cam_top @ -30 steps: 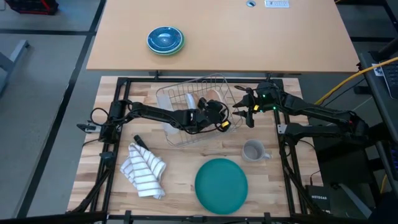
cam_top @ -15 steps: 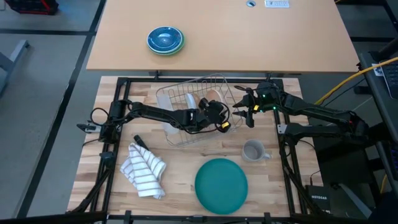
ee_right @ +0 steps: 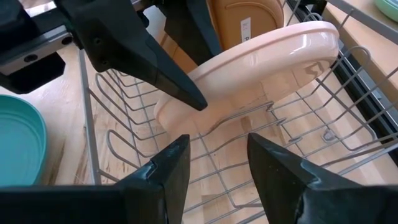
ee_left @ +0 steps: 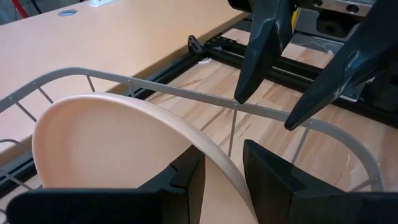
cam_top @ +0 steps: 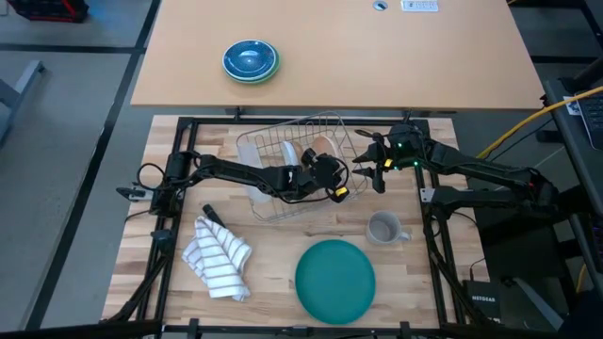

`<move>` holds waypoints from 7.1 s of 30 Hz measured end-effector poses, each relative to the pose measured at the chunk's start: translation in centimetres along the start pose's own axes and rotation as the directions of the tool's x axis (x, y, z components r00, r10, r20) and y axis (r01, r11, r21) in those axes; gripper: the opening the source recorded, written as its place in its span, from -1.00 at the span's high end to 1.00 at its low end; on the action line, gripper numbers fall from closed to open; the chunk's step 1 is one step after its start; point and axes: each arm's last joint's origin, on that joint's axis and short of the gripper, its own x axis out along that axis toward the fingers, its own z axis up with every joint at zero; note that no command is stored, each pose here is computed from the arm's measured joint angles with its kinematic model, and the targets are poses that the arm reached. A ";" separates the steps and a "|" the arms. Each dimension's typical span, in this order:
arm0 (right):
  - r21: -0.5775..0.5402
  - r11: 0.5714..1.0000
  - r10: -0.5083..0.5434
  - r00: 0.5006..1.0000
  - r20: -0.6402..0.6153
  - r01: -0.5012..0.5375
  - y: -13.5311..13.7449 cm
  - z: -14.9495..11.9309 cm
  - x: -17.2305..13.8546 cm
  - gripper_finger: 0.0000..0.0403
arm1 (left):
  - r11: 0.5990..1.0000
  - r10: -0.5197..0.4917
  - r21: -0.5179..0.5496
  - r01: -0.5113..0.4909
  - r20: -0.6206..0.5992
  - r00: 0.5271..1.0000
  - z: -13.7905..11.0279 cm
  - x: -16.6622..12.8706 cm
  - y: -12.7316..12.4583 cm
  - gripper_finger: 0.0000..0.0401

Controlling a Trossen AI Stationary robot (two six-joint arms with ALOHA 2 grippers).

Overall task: Sort dishes
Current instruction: Put the pink plate in the dish rack, then put the green plate in the dish rack

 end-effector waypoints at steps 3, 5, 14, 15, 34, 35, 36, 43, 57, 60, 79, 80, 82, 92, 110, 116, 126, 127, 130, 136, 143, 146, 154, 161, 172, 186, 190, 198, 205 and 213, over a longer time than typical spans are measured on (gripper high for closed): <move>0.000 1.000 0.005 1.000 0.001 -0.005 0.0 0.0 0.0 0.18 | 1.000 0.000 0.006 0.000 0.000 1.000 0.0 0.0 0.0 0.51; 0.000 1.000 0.014 1.000 0.003 -0.014 0.0 0.0 0.0 0.18 | 1.000 0.000 0.017 0.000 0.002 1.000 0.0 0.0 0.0 0.51; 0.000 0.999 0.050 0.999 0.011 -0.050 0.1 0.0 0.0 0.18 | 0.978 0.007 0.210 -0.003 -0.014 1.000 -0.2 0.0 0.1 0.51; 0.000 0.999 0.050 0.999 0.011 -0.050 0.1 0.0 0.0 0.18 | 0.972 0.010 0.236 -0.005 -0.022 1.000 -0.3 0.0 0.1 0.51; -0.001 0.999 0.051 0.999 0.012 -0.051 0.2 0.0 0.0 0.18 | 0.994 -0.049 0.092 0.053 -0.046 0.998 -1.3 -2.0 -2.3 -0.04; -0.001 0.999 0.051 0.999 0.012 -0.051 0.1 0.0 0.0 0.18 | 0.994 -0.055 0.095 0.060 -0.046 0.997 -1.4 -2.2 -2.6 -0.04; -0.001 0.999 0.051 0.999 0.012 -0.051 0.2 0.0 0.0 0.18 | 0.993 -0.062 0.097 0.066 -0.045 0.997 -1.4 -2.4 -2.8 -0.05; 0.002 0.998 0.055 0.998 0.006 -0.055 0.2 0.0 0.0 0.18 | 0.988 -0.072 0.135 0.078 -0.043 0.996 -1.5 -2.7 -3.2 -0.05; 0.006 0.997 0.080 0.997 -0.001 -0.080 0.3 -0.1 0.0 0.18 | 0.998 -0.033 0.045 0.032 0.010 0.999 1.1 -3.2 -1.2 -0.05; 0.005 0.997 0.080 0.997 0.000 -0.080 0.3 -0.1 0.0 0.18 | 0.999 -0.040 0.021 0.039 0.036 0.999 2.4 -4.2 -0.7 -0.05; -0.123 0.978 0.181 0.977 0.113 -0.167 1.4 0.6 -2.5 0.18 | 0.828 -0.548 0.107 0.550 -0.052 0.835 2.9 -13.6 -5.9 -0.05; -0.126 0.976 0.194 0.974 0.121 -0.178 1.5 0.6 -2.8 0.18 | 0.810 -0.569 0.121 0.575 -0.083 0.818 2.4 -14.2 -6.4 -0.05; -0.113 0.973 0.214 0.969 0.125 -0.201 1.9 0.5 -3.6 0.18 | 0.782 -0.591 0.147 0.606 -0.137 0.795 1.2 -15.4 -7.4 -0.05; -0.065 0.945 0.325 0.942 0.087 -0.320 5.1 -0.5 -6.1 0.18 | 0.604 -0.658 0.341 0.720 -0.295 0.692 -4.1 -21.4 -11.9 -0.05; 0.013 0.951 0.309 0.950 0.043 -0.310 8.8 -0.2 -5.7 0.18 | 0.327 -0.583 0.552 0.767 -0.521 0.623 -15.5 -22.3 -16.6 -0.05; -0.011 0.952 0.307 0.952 0.010 -0.307 9.6 -0.2 -5.3 0.18 | 0.316 -0.530 0.599 0.736 -0.532 0.661 -17.1 -20.6 -16.7 -0.03; -0.031 0.942 0.332 0.942 -0.038 -0.333 10.4 -0.4 -4.5 0.18 | 0.318 -0.509 0.611 0.725 -0.535 0.675 -16.9 -18.9 -16.3 0.46; -0.031 0.942 0.332 0.942 -0.039 -0.333 10.4 -0.4 -4.5 0.18 | 0.318 -0.511 0.609 0.726 -0.536 0.673 -16.9 -18.9 -16.3 0.54; -0.034 0.942 0.333 0.943 -0.026 -0.334 10.4 -0.3 -4.5 0.18 | 0.337 -0.516 0.590 0.733 -0.536 0.669 -16.9 -19.0 -16.4 0.80; -0.071 0.936 0.353 0.925 0.144 -0.346 10.6 1.4 -4.7 0.18 | 0.469 -0.530 0.482 0.740 -0.517 0.672 -16.7 -18.9 -16.5 0.94; -0.132 0.918 0.395 0.839 0.375 -0.373 10.7 3.7 -5.4 0.18 | 0.541 -0.635 0.370 0.755 -0.409 0.655 -15.1 -19.4 -17.4 0.98; -0.188 0.902 0.431 0.784 0.447 -0.388 10.8 4.4 -6.0 0.18 | 0.553 -0.695 0.312 0.772 -0.337 0.635 -13.5 -19.9 -17.6 0.99; -0.366 0.873 0.486 0.648 0.587 -0.324 10.6 5.6 -9.1 0.18 | 0.592 -0.785 0.091 0.800 -0.159 0.599 -8.7 -21.0 -17.0 0.99; -0.502 0.859 0.475 0.518 0.712 -0.098 9.7 6.7 -14.5 0.18 | 0.597 -0.798 -0.116 0.794 0.015 0.602 -6.2 -21.1 -16.8 0.99; -0.542 0.840 0.473 0.500 0.726 -0.009 8.6 5.0 -19.9 0.18 | 0.535 -0.699 -0.303 0.788 0.364 0.615 -1.9 -19.1 -15.6 1.00; -0.571 0.820 0.478 0.591 0.649 -0.036 8.4 3.1 -20.0 0.18 | 0.634 -0.308 -0.383 0.672 0.672 0.674 3.8 -13.1 -10.1 1.00; -0.558 0.829 0.437 0.647 0.625 -0.020 8.3 2.8 -19.6 0.18 | 0.644 -0.238 -0.430 0.633 0.673 0.700 4.7 -10.6 -8.1 1.00; -0.526 0.850 0.359 0.742 0.566 -0.010 8.1 2.1 -18.8 0.18 | 0.678 -0.036 -0.548 0.490 0.641 0.767 5.4 -6.9 -5.1 1.00; -0.524 0.851 0.311 0.771 0.556 0.034 8.0 1.9 -18.7 0.18 | 0.671 0.053 -0.613 0.416 0.600 0.798 5.5 -5.2 -3.6 1.00; -0.531 0.846 0.303 0.773 0.557 0.051 7.9 1.9 -18.7 0.18 | 0.656 0.121 -0.679 0.328 0.524 0.843 5.1 -3.6 -2.6 1.00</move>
